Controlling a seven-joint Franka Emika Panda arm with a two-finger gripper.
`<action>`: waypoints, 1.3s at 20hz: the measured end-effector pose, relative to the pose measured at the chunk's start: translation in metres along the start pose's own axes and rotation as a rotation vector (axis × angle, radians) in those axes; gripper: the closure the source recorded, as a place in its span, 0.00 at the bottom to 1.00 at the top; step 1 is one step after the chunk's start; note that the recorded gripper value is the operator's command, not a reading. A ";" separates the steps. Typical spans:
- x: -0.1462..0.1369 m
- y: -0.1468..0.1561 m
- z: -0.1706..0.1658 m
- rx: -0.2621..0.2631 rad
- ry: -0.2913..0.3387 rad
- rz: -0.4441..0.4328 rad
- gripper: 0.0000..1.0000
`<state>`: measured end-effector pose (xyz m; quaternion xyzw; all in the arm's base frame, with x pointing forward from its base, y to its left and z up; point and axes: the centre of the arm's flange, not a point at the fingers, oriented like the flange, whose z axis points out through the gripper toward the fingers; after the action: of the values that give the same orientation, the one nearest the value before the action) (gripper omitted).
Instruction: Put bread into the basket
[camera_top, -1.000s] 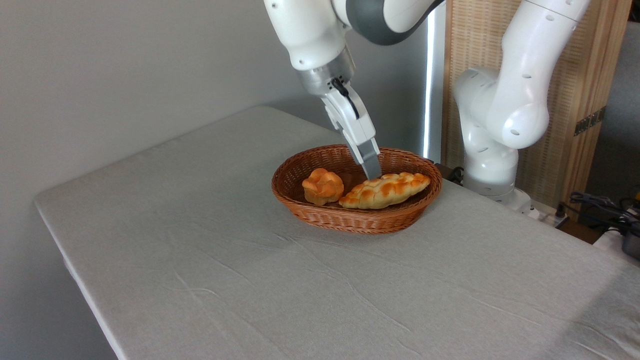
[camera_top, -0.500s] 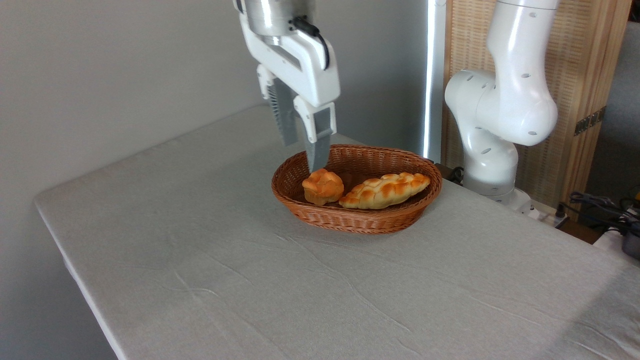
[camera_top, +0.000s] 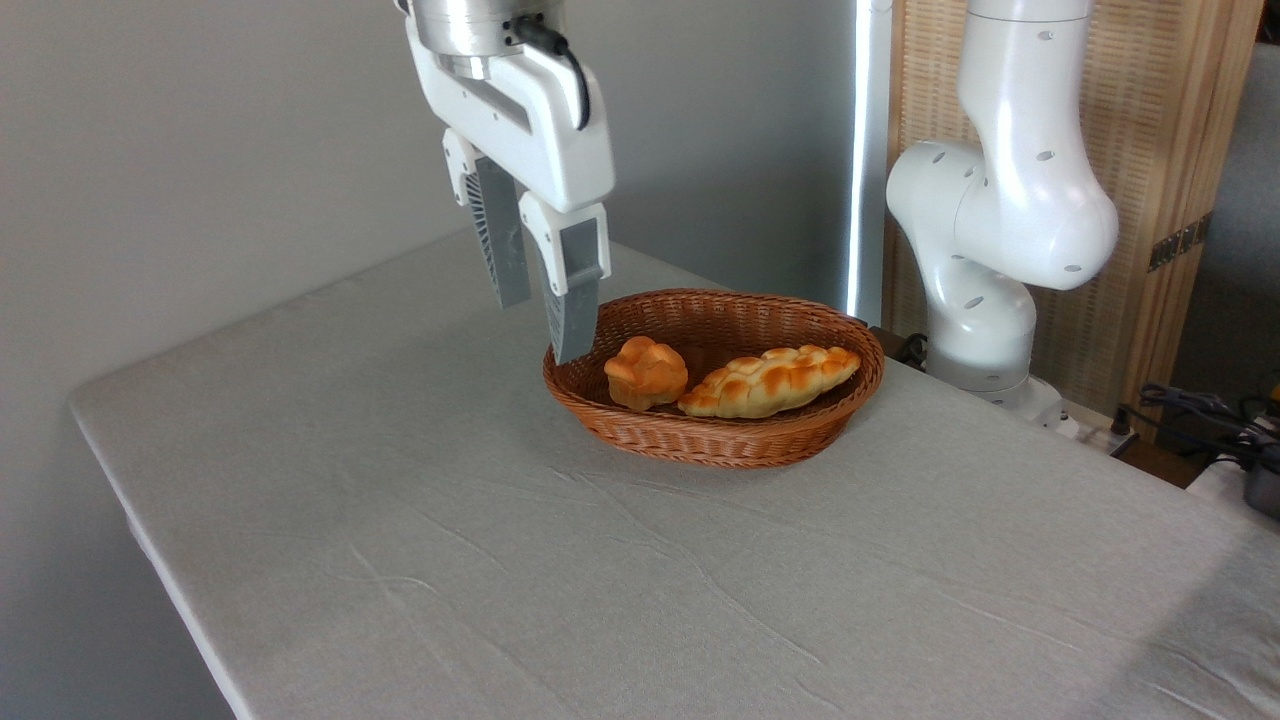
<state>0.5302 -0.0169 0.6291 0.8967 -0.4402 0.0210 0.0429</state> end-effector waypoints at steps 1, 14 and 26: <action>0.005 0.002 0.003 -0.002 -0.004 -0.006 0.00; 0.027 0.016 0.007 0.014 -0.016 -0.021 0.00; 0.027 0.009 0.008 0.058 -0.030 -0.060 0.00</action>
<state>0.5393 -0.0444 0.6240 0.9105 -0.4130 0.0188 0.0107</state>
